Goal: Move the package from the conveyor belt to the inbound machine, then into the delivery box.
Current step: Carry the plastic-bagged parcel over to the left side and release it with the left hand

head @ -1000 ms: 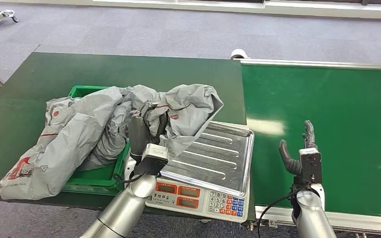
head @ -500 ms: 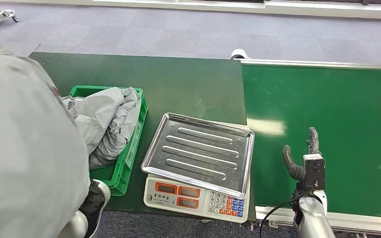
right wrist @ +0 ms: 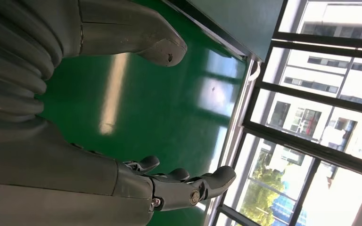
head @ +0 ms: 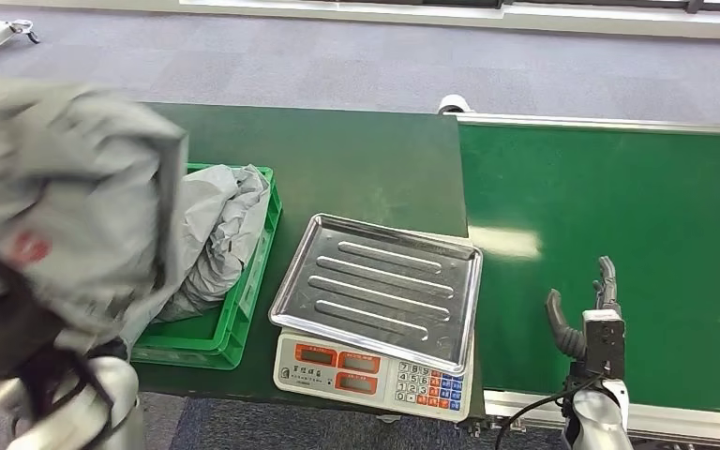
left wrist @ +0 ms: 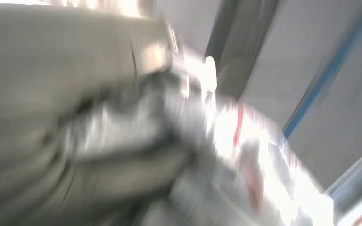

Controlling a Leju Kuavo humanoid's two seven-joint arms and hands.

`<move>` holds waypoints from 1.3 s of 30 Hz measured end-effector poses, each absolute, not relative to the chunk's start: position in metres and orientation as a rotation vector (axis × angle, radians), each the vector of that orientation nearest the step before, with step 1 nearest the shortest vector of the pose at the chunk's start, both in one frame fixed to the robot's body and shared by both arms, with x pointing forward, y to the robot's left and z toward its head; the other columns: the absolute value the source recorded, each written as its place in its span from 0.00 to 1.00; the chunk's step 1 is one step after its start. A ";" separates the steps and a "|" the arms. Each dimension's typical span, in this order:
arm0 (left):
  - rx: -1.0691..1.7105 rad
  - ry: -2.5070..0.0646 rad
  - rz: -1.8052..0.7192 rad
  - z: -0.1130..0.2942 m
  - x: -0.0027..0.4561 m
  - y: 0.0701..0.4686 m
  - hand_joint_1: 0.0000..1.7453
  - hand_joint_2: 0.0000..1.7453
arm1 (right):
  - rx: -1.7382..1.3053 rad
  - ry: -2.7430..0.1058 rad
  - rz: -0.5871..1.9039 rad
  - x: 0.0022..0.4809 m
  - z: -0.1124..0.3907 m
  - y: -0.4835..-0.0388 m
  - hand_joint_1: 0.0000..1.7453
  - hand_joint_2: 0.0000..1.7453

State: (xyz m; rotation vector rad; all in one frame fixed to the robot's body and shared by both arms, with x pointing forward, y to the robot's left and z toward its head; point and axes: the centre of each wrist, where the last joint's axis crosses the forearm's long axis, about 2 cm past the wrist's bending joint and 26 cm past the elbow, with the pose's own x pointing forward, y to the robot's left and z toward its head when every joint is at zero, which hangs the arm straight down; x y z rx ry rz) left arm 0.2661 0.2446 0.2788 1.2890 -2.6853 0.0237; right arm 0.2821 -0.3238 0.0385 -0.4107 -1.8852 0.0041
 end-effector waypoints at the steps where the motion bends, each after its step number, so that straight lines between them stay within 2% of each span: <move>1: 1.308 -2.550 -0.040 0.266 0.274 0.249 1.00 1.00 | -0.407 -1.886 0.013 0.280 0.038 -0.324 0.00 1.00; 5: 1.277 -2.033 -0.301 0.215 0.300 0.264 1.00 1.00 | -0.397 -1.886 0.038 0.279 0.038 -0.327 0.00 1.00; 12: 1.101 -1.606 -0.662 0.153 0.324 0.280 1.00 1.00 | -0.377 -1.912 0.055 0.290 0.045 -0.327 0.00 1.00; 19: 1.039 -1.446 -0.773 0.130 0.333 0.289 1.00 1.00 | -0.377 -1.919 0.056 0.296 0.049 -0.327 0.00 1.00; 33: 1.000 -1.320 -0.859 0.121 0.345 0.298 1.00 1.00 | -0.378 -1.914 0.063 0.297 0.048 -0.327 0.00 1.00; 37: 1.027 -1.227 -0.858 0.109 0.373 0.311 0.00 1.00 | -0.368 -1.910 0.072 0.298 0.047 -0.327 0.00 1.00; 39: 1.064 -1.279 -0.798 0.106 0.375 0.314 0.00 1.00 | -0.368 -1.909 0.073 0.297 0.047 -0.326 0.00 1.00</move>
